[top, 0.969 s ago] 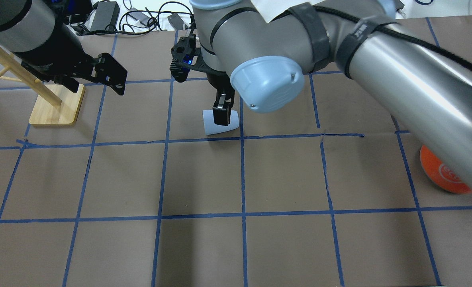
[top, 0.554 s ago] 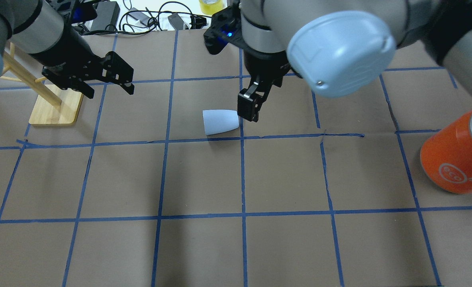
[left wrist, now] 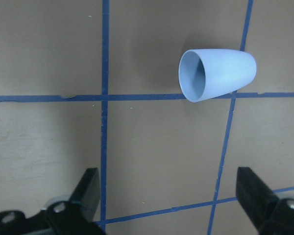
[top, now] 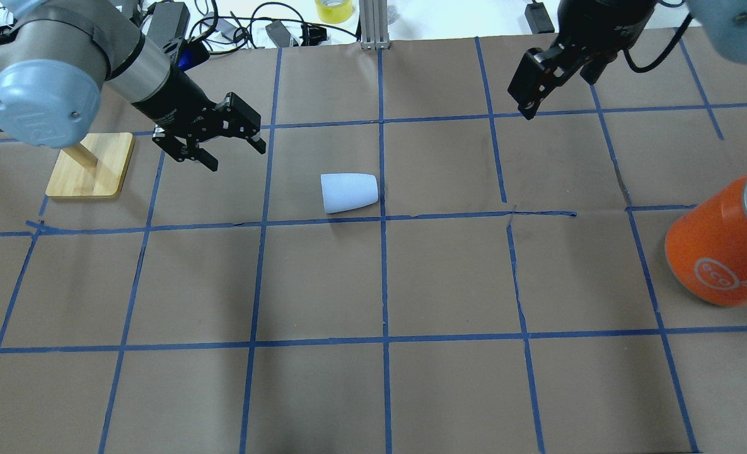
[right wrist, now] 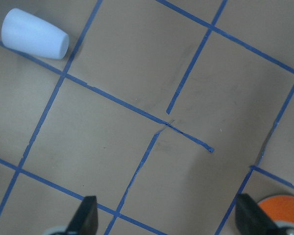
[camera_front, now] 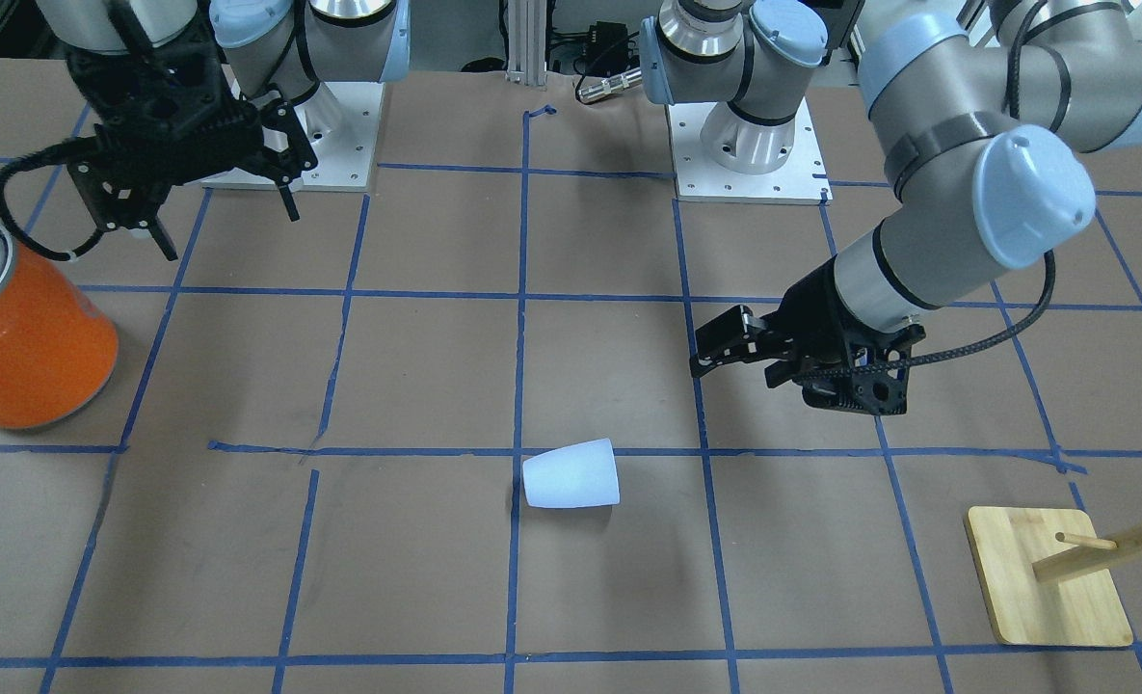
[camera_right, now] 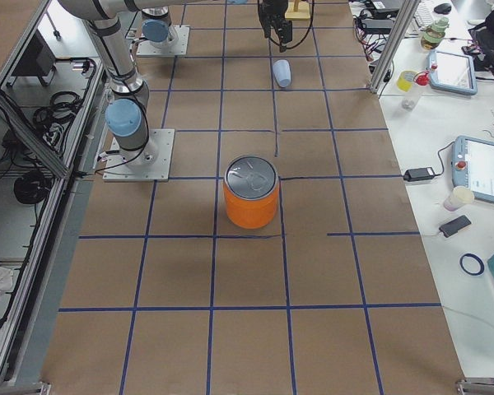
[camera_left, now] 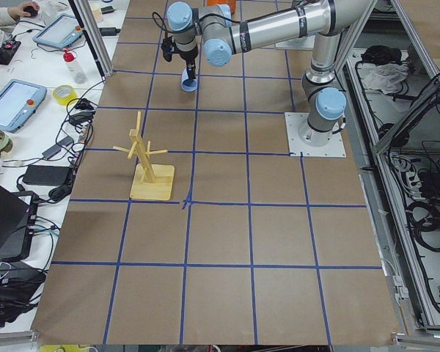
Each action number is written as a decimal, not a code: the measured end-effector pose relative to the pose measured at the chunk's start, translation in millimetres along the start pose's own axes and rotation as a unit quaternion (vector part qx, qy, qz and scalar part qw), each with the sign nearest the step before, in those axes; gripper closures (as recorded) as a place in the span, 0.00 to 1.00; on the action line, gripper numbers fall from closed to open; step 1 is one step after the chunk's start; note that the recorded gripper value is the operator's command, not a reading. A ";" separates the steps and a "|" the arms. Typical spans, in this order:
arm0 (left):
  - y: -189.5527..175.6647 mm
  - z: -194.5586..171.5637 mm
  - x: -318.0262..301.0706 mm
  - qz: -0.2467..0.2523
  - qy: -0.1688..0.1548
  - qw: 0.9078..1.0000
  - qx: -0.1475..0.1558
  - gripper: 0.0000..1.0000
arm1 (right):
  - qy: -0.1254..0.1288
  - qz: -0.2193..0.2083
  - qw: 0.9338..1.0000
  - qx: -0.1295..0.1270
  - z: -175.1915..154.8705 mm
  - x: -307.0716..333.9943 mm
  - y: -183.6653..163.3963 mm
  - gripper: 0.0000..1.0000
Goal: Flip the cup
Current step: 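Reach the left gripper to the cup's open rim and grasp it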
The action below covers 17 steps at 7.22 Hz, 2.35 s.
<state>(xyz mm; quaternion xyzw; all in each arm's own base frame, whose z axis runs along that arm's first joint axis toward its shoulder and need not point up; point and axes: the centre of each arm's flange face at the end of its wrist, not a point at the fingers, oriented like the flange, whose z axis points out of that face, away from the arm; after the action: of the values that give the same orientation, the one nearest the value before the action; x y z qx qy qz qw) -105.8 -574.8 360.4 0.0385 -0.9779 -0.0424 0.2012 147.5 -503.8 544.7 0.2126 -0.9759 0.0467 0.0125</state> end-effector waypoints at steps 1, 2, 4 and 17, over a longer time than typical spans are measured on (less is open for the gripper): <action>-8.3 20.7 -3.6 -0.007 0.028 1.000 -0.010 0.00 | 0.001 0.067 0.998 0.005 -6.0 3.1 4.3 0.00; -13.9 39.6 -5.8 -0.014 0.058 0.998 -0.017 0.00 | -0.002 0.145 0.989 0.013 -12.0 2.0 7.3 0.00; -27.1 75.5 -15.8 -0.027 0.089 0.995 -0.031 0.00 | -0.014 0.249 0.968 0.025 -20.6 -2.5 10.2 0.00; -63.3 183.6 -4.2 -0.127 0.183 0.974 -0.036 0.33 | -0.011 0.268 0.963 0.023 -18.6 -2.7 12.1 0.00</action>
<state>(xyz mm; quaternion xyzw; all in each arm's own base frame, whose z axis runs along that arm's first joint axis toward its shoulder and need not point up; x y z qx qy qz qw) -171.2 -624.9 184.6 0.1618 -0.9094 -0.0954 0.3710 145.0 -489.9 562.0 -0.0559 -0.9960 0.0684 -0.0160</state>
